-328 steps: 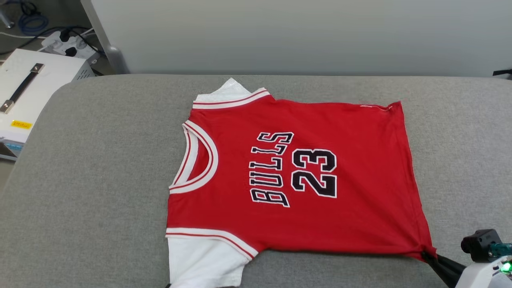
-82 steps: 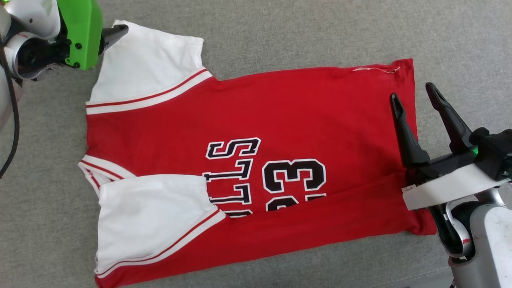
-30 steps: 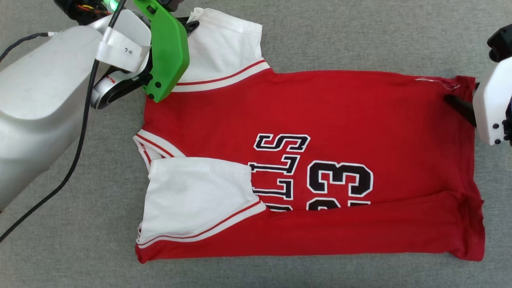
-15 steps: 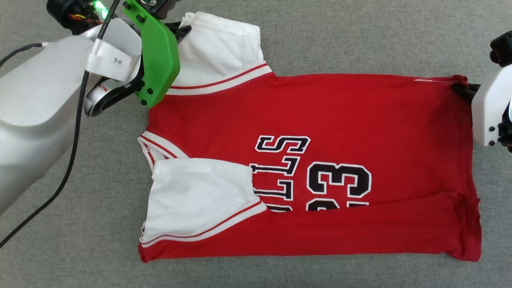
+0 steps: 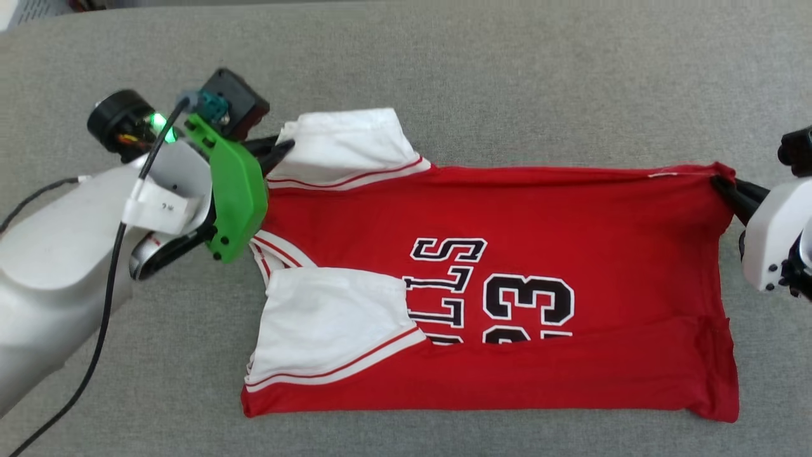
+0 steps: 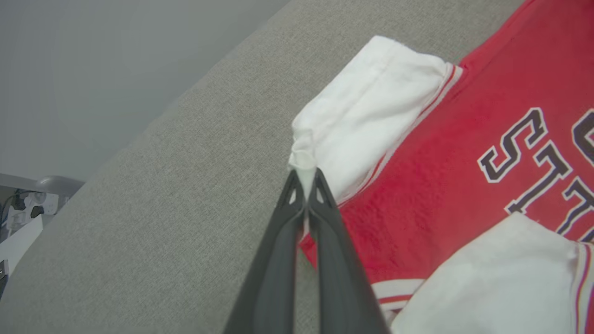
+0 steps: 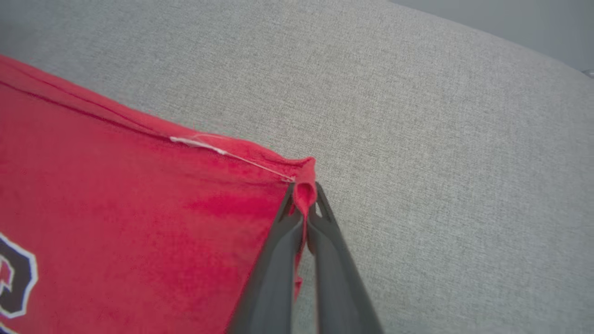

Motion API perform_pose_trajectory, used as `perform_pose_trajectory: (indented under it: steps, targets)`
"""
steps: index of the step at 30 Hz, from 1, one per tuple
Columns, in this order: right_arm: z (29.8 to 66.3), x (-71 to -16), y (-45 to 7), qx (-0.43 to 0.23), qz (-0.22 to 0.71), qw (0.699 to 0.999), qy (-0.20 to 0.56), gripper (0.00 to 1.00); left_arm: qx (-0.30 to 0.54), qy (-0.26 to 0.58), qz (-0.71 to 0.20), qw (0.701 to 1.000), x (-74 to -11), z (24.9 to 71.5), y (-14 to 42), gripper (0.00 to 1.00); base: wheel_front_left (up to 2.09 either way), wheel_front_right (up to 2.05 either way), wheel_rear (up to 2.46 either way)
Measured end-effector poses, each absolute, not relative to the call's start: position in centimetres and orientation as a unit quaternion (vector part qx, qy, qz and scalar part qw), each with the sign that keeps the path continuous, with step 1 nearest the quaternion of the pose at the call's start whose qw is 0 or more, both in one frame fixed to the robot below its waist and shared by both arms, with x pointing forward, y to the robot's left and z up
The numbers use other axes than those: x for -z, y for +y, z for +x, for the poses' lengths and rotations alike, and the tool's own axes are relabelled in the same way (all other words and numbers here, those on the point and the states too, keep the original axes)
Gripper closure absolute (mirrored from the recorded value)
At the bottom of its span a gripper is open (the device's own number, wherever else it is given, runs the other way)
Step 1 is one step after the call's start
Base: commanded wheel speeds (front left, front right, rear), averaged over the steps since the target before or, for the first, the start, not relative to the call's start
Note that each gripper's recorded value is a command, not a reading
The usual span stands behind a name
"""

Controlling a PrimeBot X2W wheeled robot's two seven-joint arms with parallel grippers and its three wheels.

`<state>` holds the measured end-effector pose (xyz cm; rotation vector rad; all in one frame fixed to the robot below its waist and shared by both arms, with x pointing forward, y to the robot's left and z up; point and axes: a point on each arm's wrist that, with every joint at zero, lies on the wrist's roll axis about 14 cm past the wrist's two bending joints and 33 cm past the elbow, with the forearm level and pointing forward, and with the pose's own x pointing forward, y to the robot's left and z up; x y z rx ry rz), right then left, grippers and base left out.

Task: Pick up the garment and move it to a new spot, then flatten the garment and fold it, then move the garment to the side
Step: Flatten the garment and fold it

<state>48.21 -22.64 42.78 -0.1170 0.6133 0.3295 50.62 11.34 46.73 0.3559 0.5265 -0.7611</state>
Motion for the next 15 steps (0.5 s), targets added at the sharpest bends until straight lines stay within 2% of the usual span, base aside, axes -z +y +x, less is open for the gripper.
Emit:
perform_pose_trajectory:
  steps: [15]
  targets:
    - [41.1, -42.3, -21.6, -0.174, -0.006, 0.938, 0.301, 1.00, 0.347, 0.309, 0.121, 0.877, -43.9, 39.7, 13.2, 1.00, 0.00, 0.00, 0.00]
